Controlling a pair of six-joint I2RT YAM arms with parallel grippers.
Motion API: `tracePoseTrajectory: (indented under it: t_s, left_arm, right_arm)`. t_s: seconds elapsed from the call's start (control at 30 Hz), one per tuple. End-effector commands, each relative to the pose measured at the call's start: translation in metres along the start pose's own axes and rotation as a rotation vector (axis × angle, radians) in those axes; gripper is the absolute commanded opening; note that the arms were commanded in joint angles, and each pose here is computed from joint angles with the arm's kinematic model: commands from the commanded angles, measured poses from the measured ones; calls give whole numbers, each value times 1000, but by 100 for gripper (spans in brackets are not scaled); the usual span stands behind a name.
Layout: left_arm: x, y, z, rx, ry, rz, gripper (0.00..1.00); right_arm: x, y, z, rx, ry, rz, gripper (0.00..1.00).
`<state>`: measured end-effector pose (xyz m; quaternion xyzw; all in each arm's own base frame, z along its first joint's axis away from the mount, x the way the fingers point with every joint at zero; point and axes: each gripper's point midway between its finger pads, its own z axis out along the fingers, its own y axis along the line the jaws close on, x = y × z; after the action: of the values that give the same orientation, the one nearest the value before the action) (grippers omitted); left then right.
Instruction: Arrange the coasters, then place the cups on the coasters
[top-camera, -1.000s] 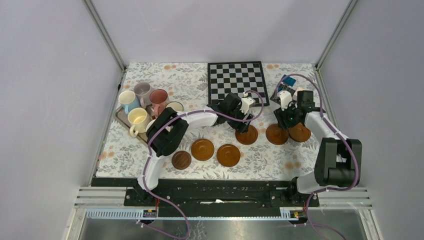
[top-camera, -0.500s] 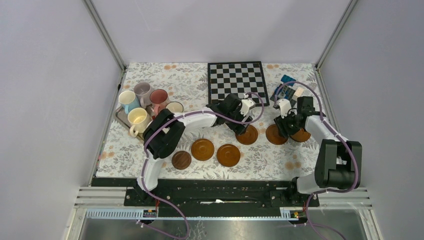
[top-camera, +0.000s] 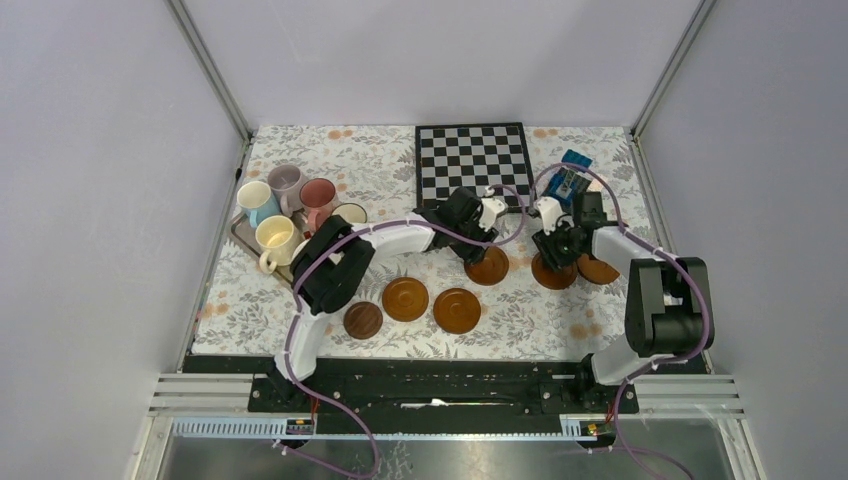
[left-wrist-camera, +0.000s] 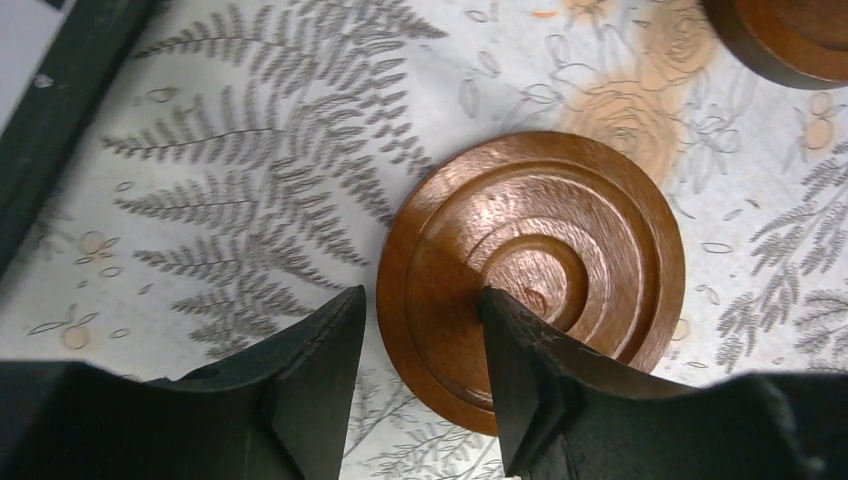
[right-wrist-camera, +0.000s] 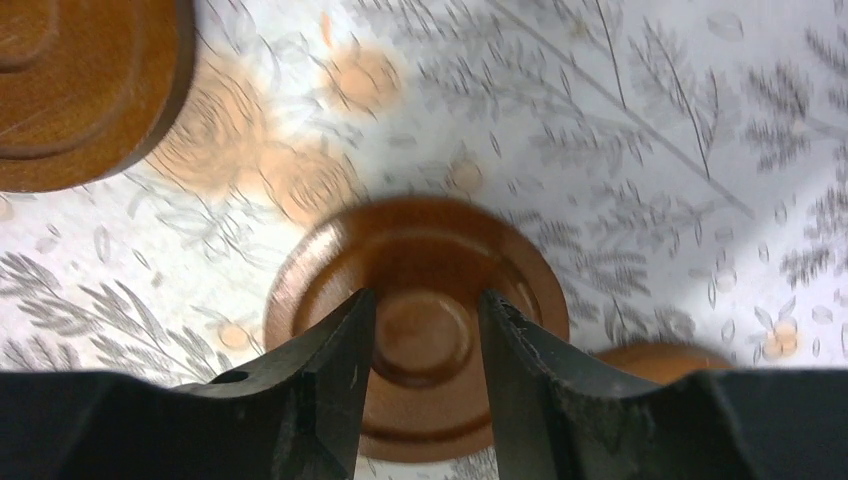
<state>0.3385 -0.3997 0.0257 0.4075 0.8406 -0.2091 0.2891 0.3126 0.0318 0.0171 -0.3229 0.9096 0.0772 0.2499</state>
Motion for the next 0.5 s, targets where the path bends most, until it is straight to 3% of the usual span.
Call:
tracePoseTrajectory:
  t_s: [0.0, 0.27, 0.47]
  left_arm:
    - [-6, 21, -20, -41, -31, -5, 52]
    - [17, 54, -42, -79, -12, -61, 52]
    - [33, 67, -51, -79, 2, -104, 53]
  right_arm:
    - [-10, 24, 21, -53, 27, -9, 49]
    - [-39, 48, 48, -95, 40, -40, 48]
    - [-56, 58, 36, -146, 8, -47, 46]
